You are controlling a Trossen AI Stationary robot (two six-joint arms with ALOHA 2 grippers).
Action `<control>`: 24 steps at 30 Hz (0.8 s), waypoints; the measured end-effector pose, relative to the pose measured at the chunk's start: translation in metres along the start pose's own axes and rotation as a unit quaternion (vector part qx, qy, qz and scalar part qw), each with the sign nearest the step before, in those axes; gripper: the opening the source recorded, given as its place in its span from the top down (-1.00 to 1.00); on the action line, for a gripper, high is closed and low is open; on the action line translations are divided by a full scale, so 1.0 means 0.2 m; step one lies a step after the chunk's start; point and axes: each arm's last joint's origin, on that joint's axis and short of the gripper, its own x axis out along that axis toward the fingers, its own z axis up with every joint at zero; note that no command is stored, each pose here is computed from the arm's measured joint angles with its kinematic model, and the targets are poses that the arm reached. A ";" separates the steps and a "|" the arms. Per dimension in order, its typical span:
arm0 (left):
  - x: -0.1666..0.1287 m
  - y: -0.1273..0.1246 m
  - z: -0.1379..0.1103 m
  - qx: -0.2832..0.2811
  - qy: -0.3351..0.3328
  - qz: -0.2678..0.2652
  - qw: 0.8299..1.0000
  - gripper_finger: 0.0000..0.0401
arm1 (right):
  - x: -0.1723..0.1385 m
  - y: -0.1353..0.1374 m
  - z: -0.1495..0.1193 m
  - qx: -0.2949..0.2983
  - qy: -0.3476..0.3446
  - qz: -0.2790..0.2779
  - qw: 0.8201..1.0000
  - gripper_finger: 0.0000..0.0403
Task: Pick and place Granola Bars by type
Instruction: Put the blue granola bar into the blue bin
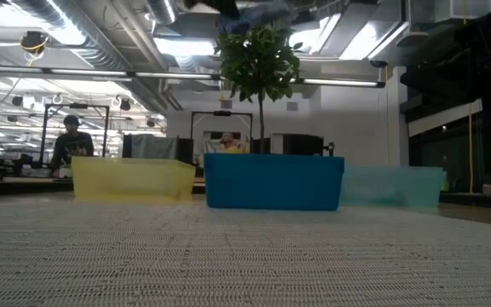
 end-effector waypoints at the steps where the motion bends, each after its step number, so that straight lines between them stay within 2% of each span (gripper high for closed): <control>1: 0.02 0.03 0.00 -0.008 0.004 0.002 1.000 0.99 | 0.00 0.00 0.00 0.000 0.000 0.000 1.000 0.88; 8: 0.19 0.22 0.00 -0.051 0.042 0.018 0.998 0.99 | 0.00 0.00 0.00 0.000 0.000 0.000 1.000 0.88; 15: 0.37 0.26 -0.02 -0.043 0.084 0.031 0.995 0.99 | 0.00 0.00 0.00 0.000 0.000 0.000 1.000 0.88; 19: 0.56 0.25 -0.06 -0.037 0.124 -0.008 0.992 0.99 | 0.00 0.00 0.00 0.000 0.000 0.000 1.000 0.88; 24: 0.80 0.20 -0.09 -0.022 0.127 -0.072 0.989 0.99 | 0.00 0.00 0.00 0.000 0.000 0.000 1.000 0.88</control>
